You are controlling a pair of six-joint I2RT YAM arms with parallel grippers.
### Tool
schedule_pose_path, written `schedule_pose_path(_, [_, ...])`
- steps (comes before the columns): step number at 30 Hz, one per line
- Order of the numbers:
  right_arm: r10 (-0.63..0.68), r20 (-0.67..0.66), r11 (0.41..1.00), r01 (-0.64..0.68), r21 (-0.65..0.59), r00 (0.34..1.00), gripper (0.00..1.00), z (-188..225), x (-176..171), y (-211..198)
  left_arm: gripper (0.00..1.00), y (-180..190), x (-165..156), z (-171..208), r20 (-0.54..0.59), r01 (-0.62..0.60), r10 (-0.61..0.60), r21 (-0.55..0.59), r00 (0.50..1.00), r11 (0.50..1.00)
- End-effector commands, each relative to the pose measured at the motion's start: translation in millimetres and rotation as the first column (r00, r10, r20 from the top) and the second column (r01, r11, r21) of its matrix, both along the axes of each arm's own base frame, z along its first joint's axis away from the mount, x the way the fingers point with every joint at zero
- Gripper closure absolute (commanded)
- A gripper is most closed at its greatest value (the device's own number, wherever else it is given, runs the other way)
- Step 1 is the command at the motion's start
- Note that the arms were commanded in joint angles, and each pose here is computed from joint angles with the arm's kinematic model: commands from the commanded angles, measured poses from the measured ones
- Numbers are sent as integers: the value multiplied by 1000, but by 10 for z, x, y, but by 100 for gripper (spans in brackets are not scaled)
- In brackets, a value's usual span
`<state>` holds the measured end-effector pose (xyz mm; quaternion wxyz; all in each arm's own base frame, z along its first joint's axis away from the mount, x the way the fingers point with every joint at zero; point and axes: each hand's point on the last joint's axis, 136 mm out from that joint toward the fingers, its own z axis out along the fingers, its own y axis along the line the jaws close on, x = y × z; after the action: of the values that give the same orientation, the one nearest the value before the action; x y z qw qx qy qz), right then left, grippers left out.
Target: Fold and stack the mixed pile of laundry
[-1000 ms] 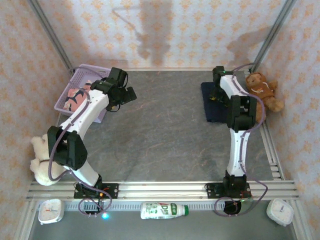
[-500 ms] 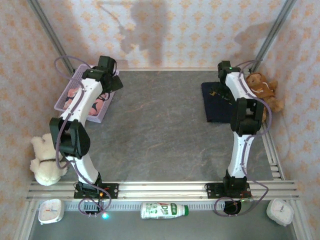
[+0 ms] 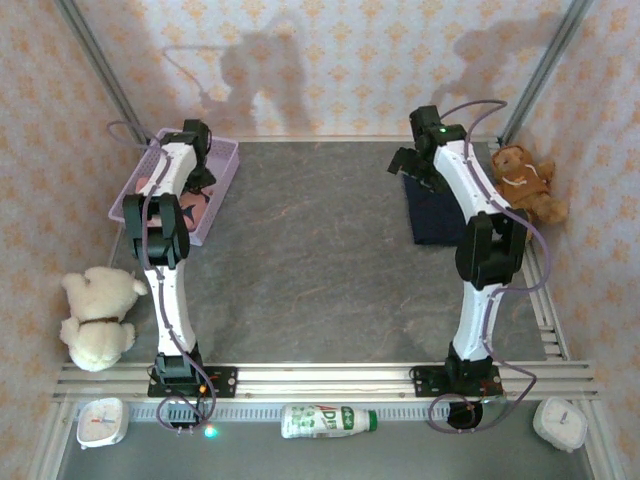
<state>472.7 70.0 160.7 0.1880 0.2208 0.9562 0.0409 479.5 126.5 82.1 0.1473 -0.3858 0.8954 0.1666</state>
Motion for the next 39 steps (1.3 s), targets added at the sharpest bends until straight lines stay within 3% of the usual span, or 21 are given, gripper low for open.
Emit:
schedule_pose_path(1, [-28, -25, 1000, 28, -6, 999, 1, -36, 34, -53, 56, 115, -111, -63, -33, -51, 51, -17, 998, 999])
schedule_pose_path(3, [-22, -18, 1000, 22, -10, 1000, 1, 6, 70, -52, 96, 147, -65, -42, -22, -41, 40, -33, 999, 999])
schedule_pose_path(4, [-18, -11, 1000, 18, -13, 1000, 1, 38, 91, -54, 100, 175, -40, 47, -9, -37, 36, -26, 999, 999])
schedule_pose_path(9, [6, 19, 1000, -6, 4, 1000, 1, 197, 142, -11, 100, 289, 127, 1006, 176, 9, -21, 68, 984, 998])
schedule_pose_path(12, [15, 34, 999, -16, 35, 999, 1, 270, 133, 40, 100, 211, 166, 1757, 354, 44, -66, 70, 933, 997])
schedule_pose_path(15, [0, 76, 1000, -2, 21, 997, 1, 379, 97, -9, 100, 17, 139, 2441, 549, 97, -100, 34, 830, 995])
schedule_pose_path(17, [3, 112, 1000, -4, 14, 994, 1, 479, 52, -35, 100, -155, 36, 2964, 676, 141, -119, 23, 727, 990])
schedule_pose_path(23, [47, 172, 999, -50, 13, 984, 1, 685, -142, -41, 100, -873, -337, 4087, 856, 312, -225, 80, 466, 947])
schedule_pose_path(28, [47, 183, 998, -53, 28, 982, 1, 700, -352, -54, 100, -1675, -598, 4558, 938, 540, -237, 66, 254, 839])
schedule_pose_path(30, [41, 179, 998, -49, 43, 983, 1, 670, -446, -49, 100, -2011, -694, 4599, 946, 619, -254, 78, 202, 782])
schedule_pose_path(33, [30, 160, 998, -40, 55, 987, 1, 589, -587, -59, 100, -2500, -769, 4389, 935, 724, -296, 68, 194, 686])
schedule_pose_path(35, [20, 150, 998, -28, 55, 989, 1, 539, -668, -80, 100, -2733, -742, 4047, 913, 758, -324, 24, 250, 652])
schedule_pose_path(36, [15, 145, 998, -23, 56, 989, 1, 519, -707, -89, 87, -2861, -715, 3815, 896, 778, -338, -14, 288, 628])
schedule_pose_path(38, [4, 136, 999, -11, 49, 991, 1, 490, -768, -116, 11, -2994, -641, 3277, 833, 775, -371, -104, 410, 623])
schedule_pose_path(39, [-2, 130, 999, -4, 45, 991, 1, 471, -796, -132, 0, -3016, -629, 2943, 770, 756, -399, -161, 498, 635])
